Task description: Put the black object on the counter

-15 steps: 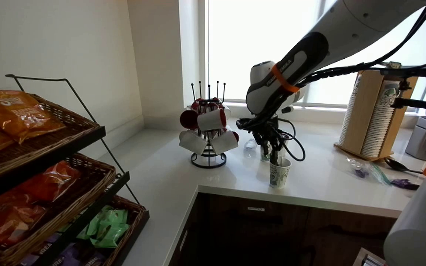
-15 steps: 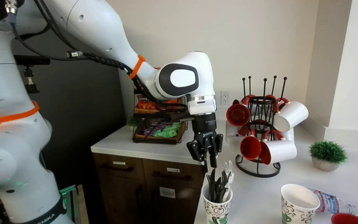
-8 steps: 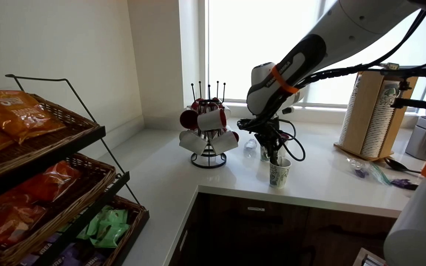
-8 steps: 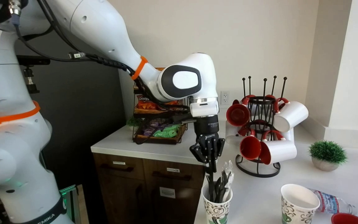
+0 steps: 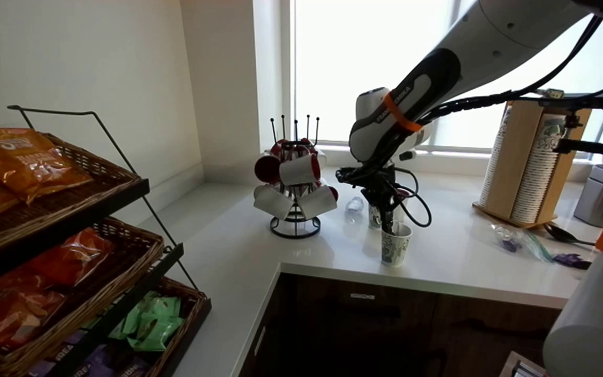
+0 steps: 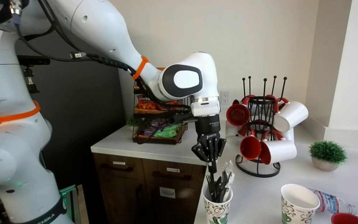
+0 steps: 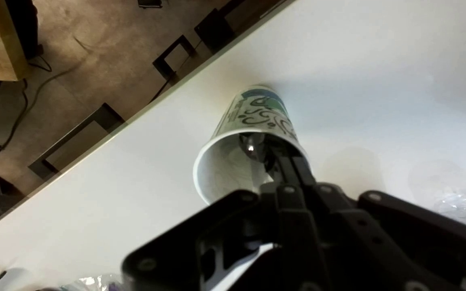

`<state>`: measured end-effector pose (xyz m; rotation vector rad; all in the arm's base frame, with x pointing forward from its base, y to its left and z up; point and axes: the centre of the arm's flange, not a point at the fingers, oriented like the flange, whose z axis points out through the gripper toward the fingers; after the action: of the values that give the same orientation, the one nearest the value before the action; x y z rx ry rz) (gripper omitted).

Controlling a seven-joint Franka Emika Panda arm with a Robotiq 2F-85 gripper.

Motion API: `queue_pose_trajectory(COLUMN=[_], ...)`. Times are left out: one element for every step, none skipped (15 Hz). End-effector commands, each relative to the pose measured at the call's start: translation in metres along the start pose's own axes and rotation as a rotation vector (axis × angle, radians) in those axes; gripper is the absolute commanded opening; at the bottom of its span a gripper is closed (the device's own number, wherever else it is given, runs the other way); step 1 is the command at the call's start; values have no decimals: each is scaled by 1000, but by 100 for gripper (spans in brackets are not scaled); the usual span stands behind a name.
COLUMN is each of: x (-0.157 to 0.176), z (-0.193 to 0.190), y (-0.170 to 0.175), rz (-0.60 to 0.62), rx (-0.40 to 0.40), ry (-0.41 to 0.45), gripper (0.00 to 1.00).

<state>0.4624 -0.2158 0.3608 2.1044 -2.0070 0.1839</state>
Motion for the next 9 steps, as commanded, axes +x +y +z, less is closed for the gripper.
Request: queue_pose_trajectory(x=[1, 2, 4, 6, 8, 11, 13, 15, 17], z=[-1, -4, -7, -11, -15, -20, -24, -29, -34], y=[-2, -1, -1, -1, 0, 0, 0, 0, 1], rz=[10, 12, 15, 22, 26, 36, 40, 48, 50], rx=[0, 1, 0, 5, 9, 10, 10, 5, 3], ry=[-7, -6, -9, -6, -7, -2, -5, -7, -8], gripper=[1, 1, 1, 1, 1, 1, 1, 1, 1])
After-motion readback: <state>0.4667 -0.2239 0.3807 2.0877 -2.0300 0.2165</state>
